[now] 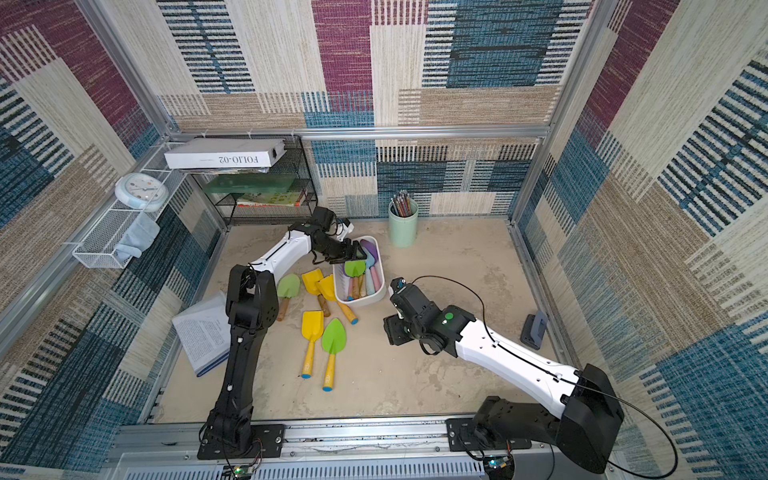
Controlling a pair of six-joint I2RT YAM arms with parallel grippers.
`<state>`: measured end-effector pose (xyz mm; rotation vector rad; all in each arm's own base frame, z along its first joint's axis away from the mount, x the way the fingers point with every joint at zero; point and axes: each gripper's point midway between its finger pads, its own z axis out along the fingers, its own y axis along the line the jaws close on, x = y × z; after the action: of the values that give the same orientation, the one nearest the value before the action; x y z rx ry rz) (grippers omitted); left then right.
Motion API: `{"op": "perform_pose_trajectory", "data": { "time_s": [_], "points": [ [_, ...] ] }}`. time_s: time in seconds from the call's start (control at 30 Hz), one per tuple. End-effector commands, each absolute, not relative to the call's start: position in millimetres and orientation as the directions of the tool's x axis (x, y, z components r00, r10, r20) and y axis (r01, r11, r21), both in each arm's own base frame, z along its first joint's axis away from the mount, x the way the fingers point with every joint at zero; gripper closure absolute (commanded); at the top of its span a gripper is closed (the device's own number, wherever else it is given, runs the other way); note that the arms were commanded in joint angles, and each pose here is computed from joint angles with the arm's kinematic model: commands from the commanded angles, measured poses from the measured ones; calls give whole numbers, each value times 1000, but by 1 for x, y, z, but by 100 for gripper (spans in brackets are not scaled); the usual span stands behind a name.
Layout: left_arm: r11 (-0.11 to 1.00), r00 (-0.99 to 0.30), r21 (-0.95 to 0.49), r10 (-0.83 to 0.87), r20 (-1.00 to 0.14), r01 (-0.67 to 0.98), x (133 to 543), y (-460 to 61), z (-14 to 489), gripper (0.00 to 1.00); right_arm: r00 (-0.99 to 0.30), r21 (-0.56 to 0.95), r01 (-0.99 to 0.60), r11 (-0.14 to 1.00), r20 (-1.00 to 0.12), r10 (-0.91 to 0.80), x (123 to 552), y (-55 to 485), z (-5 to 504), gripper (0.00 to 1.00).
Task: Put the shovel into the storage box
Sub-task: Place the shovel in the storage box.
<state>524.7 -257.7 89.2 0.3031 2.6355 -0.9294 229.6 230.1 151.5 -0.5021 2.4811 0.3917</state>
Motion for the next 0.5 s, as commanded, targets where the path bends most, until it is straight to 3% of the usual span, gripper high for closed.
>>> {"op": "perform_pose_trajectory", "data": {
  "time_s": [0.0,0.47],
  "points": [
    [780,-913,-543,88,-397,311,526,-256,104,18,-757,171,-438,882,-599,-260,230,232,154,34],
    [754,-880,-544,96,-465,369,527,-275,140,17,-758,174,-433,884,-601,-253,229,229,155,34]
  ]
}}
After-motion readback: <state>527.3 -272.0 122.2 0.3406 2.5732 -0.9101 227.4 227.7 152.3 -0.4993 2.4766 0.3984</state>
